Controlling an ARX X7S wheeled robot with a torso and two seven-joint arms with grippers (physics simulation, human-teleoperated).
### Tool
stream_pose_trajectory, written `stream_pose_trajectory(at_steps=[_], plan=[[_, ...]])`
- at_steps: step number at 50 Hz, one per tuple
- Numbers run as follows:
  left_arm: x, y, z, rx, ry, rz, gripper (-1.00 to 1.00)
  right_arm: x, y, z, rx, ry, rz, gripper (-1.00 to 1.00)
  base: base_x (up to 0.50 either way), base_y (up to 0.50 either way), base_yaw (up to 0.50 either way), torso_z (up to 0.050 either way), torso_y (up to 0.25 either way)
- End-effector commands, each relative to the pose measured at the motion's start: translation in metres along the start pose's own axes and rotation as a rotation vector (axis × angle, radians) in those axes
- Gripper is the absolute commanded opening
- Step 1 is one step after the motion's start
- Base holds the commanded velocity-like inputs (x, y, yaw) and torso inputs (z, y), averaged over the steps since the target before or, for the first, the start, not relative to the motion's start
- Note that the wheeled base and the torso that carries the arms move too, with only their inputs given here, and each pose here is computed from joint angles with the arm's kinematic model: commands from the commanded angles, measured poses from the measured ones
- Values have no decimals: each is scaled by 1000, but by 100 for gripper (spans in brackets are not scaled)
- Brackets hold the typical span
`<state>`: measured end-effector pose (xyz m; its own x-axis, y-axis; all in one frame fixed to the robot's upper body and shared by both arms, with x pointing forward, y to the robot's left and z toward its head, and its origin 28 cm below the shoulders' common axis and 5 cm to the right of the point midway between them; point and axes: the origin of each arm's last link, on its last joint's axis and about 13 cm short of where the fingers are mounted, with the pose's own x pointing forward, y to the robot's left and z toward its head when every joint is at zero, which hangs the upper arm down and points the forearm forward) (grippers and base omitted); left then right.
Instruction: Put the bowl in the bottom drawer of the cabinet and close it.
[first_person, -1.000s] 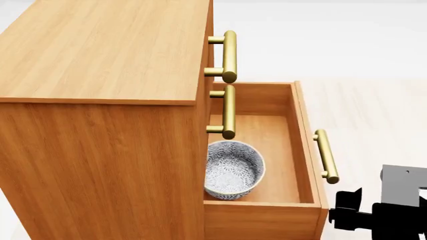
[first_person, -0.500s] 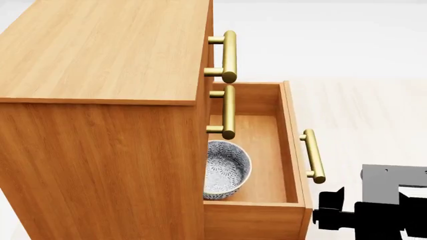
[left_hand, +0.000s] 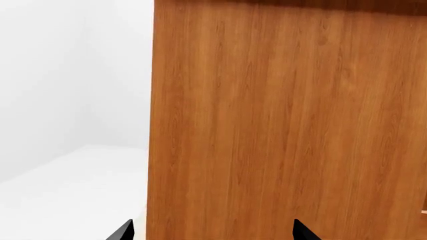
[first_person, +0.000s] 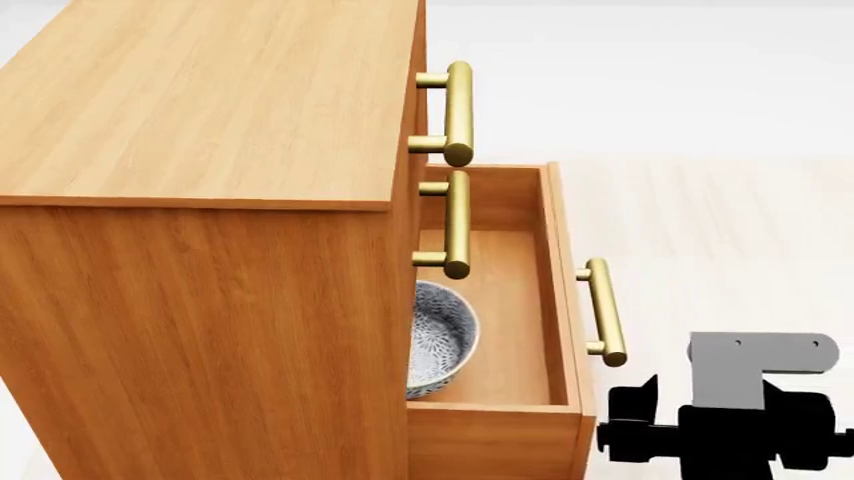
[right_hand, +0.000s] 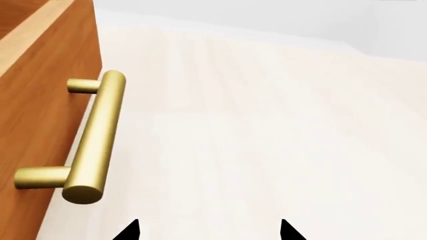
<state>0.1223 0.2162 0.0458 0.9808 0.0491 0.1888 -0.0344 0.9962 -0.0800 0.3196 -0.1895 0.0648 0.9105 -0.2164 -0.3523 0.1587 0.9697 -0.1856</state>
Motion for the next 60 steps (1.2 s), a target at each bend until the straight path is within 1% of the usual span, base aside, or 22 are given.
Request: stream_pose_trajectory(at_steps=[1, 7, 42, 49, 60], plan=[[0, 0, 0, -1, -1, 0, 100, 0, 10, -3, 5, 3, 31, 100, 0, 0, 0, 0, 0], [0, 0, 0, -2, -1, 1, 100, 0, 12, -3, -2, -1, 19, 100, 0, 0, 0, 0, 0], [0, 0, 0, -3, -2, 1, 100, -2, 30, -2, -31, -9, 66, 100, 0, 0, 0, 0, 0], [0, 0, 0, -6, -1, 2, 100, -3, 36, -1, -41, -15, 79, 100, 0, 0, 0, 0, 0], [0, 0, 0, -7, -1, 2, 100, -4, 41, 0, -35, -20, 90, 100, 0, 0, 0, 0, 0]])
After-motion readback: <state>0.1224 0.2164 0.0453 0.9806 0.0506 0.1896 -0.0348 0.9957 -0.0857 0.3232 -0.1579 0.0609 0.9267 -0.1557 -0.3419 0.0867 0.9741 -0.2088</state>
